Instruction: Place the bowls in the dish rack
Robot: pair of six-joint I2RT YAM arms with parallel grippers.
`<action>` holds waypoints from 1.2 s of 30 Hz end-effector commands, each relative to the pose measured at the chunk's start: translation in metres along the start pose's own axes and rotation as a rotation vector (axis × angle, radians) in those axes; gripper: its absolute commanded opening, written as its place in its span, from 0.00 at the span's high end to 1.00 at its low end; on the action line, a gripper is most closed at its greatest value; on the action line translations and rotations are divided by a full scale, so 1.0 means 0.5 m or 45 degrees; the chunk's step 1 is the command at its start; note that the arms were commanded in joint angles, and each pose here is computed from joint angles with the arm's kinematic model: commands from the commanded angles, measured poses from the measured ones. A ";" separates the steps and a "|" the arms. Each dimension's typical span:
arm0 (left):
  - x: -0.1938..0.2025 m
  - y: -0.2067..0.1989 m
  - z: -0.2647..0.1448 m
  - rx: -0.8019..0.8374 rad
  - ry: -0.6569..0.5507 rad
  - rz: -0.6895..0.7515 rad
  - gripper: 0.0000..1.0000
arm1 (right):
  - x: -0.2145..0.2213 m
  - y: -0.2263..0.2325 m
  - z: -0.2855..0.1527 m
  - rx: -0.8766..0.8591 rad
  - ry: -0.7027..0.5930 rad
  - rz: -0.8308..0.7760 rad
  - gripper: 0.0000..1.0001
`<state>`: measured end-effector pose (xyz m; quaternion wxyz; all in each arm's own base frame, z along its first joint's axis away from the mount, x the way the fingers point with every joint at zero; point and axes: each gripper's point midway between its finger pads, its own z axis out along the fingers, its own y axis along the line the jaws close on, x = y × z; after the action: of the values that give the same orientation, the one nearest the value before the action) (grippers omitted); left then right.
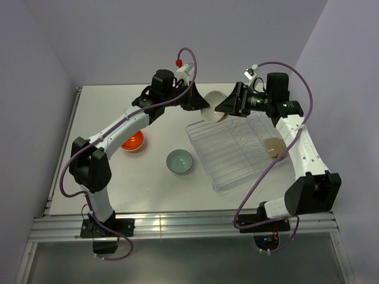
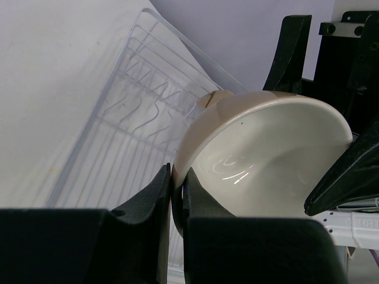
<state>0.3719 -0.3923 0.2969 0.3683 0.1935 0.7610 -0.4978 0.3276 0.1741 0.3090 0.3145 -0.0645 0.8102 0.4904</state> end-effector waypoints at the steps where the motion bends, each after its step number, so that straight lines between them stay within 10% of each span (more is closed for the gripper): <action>1: -0.048 -0.086 -0.011 0.155 -0.092 0.076 1.00 | -0.001 0.026 -0.004 -0.064 -0.001 -0.063 0.46; 7: -0.044 -0.077 -0.007 0.129 -0.080 0.071 0.82 | -0.002 0.032 -0.007 -0.079 0.011 -0.102 1.00; 11: -0.039 -0.068 -0.007 0.105 -0.069 0.065 0.45 | -0.002 0.035 -0.011 -0.073 0.005 -0.144 1.00; 36: -0.009 -0.009 0.002 -0.041 -0.038 0.035 0.06 | -0.019 0.007 -0.025 0.037 -0.074 -0.203 1.00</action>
<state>0.3710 -0.3965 0.2943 0.3724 0.1867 0.7668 -0.4884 0.3297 0.1663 0.2943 0.3286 -0.0823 0.8230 0.4559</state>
